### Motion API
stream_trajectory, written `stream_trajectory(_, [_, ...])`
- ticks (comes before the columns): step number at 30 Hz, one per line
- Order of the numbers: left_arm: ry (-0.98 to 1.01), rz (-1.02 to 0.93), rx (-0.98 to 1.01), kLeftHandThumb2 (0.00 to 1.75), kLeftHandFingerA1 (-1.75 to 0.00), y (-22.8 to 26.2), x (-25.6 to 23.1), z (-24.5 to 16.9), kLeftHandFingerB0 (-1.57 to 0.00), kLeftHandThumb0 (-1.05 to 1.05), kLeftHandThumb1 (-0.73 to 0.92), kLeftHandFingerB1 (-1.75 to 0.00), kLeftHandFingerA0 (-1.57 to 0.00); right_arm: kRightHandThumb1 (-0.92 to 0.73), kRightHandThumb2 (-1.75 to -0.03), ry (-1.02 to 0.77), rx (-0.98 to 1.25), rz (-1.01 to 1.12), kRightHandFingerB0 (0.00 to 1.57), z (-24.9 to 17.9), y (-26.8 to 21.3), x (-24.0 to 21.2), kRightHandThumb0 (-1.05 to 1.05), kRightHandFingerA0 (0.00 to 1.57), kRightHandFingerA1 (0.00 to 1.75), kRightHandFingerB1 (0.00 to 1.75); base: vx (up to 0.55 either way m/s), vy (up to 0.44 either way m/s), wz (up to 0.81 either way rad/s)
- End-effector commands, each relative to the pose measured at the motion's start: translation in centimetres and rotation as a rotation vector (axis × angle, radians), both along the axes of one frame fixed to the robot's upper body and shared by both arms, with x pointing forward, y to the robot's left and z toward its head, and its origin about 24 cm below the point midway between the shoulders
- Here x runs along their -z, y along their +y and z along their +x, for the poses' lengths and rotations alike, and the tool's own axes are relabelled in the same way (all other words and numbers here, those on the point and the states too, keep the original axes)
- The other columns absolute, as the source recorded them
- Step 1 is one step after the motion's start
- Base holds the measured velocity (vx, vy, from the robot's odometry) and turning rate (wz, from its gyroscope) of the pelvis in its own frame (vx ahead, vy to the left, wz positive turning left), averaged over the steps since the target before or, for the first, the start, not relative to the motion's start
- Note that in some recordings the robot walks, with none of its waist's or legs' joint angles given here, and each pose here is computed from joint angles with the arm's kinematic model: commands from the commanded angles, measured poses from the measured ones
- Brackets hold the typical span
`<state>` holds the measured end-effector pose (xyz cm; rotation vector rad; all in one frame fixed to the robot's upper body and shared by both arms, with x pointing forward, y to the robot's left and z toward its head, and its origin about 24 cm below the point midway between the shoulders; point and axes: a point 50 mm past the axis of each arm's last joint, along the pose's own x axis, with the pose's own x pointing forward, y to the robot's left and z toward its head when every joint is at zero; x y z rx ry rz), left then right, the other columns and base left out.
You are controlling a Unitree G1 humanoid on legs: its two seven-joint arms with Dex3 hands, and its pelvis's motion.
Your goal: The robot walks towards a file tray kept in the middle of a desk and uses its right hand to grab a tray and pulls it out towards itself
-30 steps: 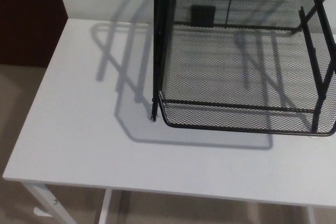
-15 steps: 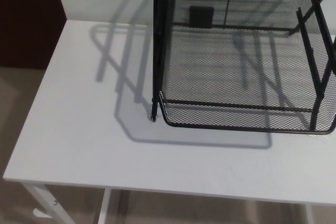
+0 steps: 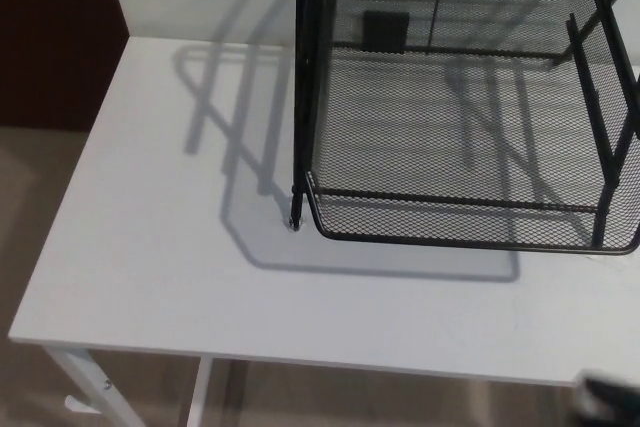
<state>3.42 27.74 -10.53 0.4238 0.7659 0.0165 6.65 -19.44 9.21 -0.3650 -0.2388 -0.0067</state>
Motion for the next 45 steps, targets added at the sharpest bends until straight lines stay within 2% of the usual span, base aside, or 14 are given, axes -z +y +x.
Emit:
stream_trajectory(1, [0.014,0.013,-0.024,0.63,-0.41,1.0,-0.6,-0.1,-0.28,-0.61,0.8,-0.35,-0.31,-0.65,-0.6,-0.562,-0.046,-0.42,0.17,0.6,0.7,-10.7,-0.63,0.12,0.46,0.35,0.0,0.0,0.0])
stream_trajectory(2, [0.027,0.043,0.004,0.64,-0.39,1.0,-0.6,-0.1,-0.28,-0.57,0.81,-0.35,-0.32,-0.45,-0.82,-0.625,-0.029,-0.51,0.07,1.4,1.8,-11.3,-0.69,0.01,0.42,0.4,0.0,0.0,0.0])
stream_trajectory(11, [0.0,0.035,0.004,0.63,-0.4,1.0,-0.9,0.2,-0.28,-0.58,0.81,-0.35,-0.33,-0.47,-0.82,-0.743,0.003,-0.847,0.06,5.0,4.7,-12.2,-0.78,0.0,0.41,0.25,0.0,0.0,0.0])
stream_trajectory(29, [-0.002,0.068,0.098,0.63,-0.41,0.8,-1.2,1.3,-0.29,-0.57,0.79,-0.35,-0.36,-0.44,-0.77,-0.273,-0.022,-1.221,0.04,15.8,6.9,-6.4,-0.71,0.0,0.34,0.38,0.0,0.0,0.0])
stream_trajectory(31, [-0.008,0.067,0.1,0.63,-0.41,0.8,-1.3,1.4,-0.29,-0.58,0.79,-0.35,-0.36,-0.46,-0.54,-0.233,-0.03,-1.232,0.06,16.6,7.0,-5.6,-0.65,0.0,0.37,0.42,0.0,0.0,0.0])
stream_trajectory(32, [-0.016,0.061,0.103,0.63,-0.41,0.6,-1.5,1.4,-0.28,-0.56,0.79,-0.35,-0.36,-0.41,-0.76,-0.203,-0.034,-1.26,0.05,17.0,7.1,-5.1,-0.64,0.0,0.36,0.41,0.0,0.0,0.0])
stream_trajectory(34, [-0.023,0.06,0.109,0.63,-0.41,0.4,-1.7,1.4,-0.28,-0.55,0.79,-0.35,-0.36,-0.39,-0.73,-0.16,-0.04,-1.289,0.08,17.4,7.2,-4.5,-0.6,0.0,0.36,0.42,0.0,0.0,0.0])
stream_trajectory(35, [-0.025,0.06,0.115,0.98,-0.56,0.3,-1.7,1.4,-0.16,-0.53,0.61,-0.46,-0.33,-0.21,-0.79,-0.131,-0.046,-1.3,0.01,17.7,7.3,-4.0,-0.38,0.0,0.55,0.49,0.0,0.0,0.0])
stream_trajectory(40, [-0.041,0.083,0.142,0.99,-0.57,0.3,-2.0,1.5,-0.16,-0.53,0.6,-0.47,-0.35,-0.2,-0.77,-0.06,-0.061,-1.336,0.0,18.3,7.5,-2.8,-0.35,0.0,0.55,0.49,0.0,0.0,0.0])
stream_trajectory(41, [-0.045,0.078,0.138,0.62,-0.43,0.3,-2.1,1.6,-0.29,-0.55,0.78,-0.35,-0.39,-0.39,-0.52,-0.048,-0.061,-1.344,0.08,18.4,7.6,-2.5,-0.48,0.0,0.44,0.37,0.0,0.0,0.0])
stream_trajectory(42, [-0.047,0.077,0.136,0.97,-0.58,0.3,-2.1,1.6,-0.17,-0.51,0.59,-0.47,-0.36,-0.34,-0.69,-0.036,-0.064,-1.354,0.06,18.5,7.6,-2.2,-0.48,0.0,0.41,0.41,0.0,0.0,0.0])
stream_trajectory(43, [-0.05,0.076,0.136,0.97,-0.57,0.3,-2.0,1.7,-0.17,-0.53,0.59,-0.47,-0.35,-0.34,-0.67,-0.018,-0.066,-1.368,0.08,18.6,7.7,-1.9,-0.49,0.01,0.39,0.4,0.0,0.0,0.0])
stream_trajectory(44, [-0.047,0.079,0.141,0.62,-0.44,0.4,-2.0,1.8,-0.29,-0.55,0.78,-0.36,-0.39,-0.34,-0.66,-0.004,-0.061,-1.38,0.08,18.6,7.8,-1.4,-0.49,0.0,0.39,0.4,0.0,0.0,0.0])
stream_trajectory(45, [-0.045,0.079,0.142,0.62,-0.44,0.4,-2.0,1.7,-0.29,-0.55,0.78,-0.36,-0.39,-0.34,-0.66,0.0,-0.06,-1.383,0.08,18.5,7.8,-1.3,-0.49,0.0,0.39,0.4,0.0,0.0,0.0])
